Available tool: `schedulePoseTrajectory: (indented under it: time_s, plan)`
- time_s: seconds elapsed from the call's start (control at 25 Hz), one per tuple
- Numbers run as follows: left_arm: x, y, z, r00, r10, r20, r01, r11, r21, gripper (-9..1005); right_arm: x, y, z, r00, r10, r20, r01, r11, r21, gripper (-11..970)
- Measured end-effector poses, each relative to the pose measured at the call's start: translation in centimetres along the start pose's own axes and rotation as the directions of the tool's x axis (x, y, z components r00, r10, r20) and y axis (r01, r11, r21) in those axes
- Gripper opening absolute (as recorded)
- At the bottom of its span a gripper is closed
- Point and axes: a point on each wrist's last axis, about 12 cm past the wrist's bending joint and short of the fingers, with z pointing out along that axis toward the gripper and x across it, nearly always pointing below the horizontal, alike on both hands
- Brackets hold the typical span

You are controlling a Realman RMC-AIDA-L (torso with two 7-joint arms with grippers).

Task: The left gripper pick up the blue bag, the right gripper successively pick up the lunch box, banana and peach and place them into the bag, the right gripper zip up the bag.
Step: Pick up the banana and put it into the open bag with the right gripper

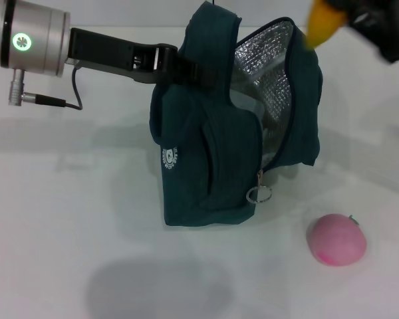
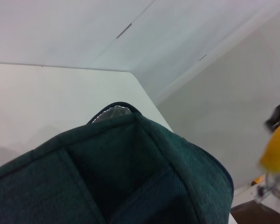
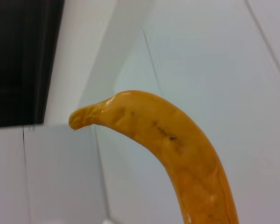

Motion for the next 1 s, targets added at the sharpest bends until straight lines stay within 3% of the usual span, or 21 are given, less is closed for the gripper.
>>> schedulePoseTrajectory:
  time_s: [0.36,1.0]
  plan:
    - [-0.2,0.0,-0.1,1.000,0.009,-0.003,-0.009,1.000,-0.007,43,4.0,1.0,2.2,0.978,0.131,-0.163,-0.137,0.990,-0.031,447]
    - [-0.3,0.1,-0.3,1.000,0.009,-0.004,-0.009,1.000,-0.015,43,6.0,1.6,2.1,0.946,0.156,-0.284,-0.170,0.985,-0.025,451]
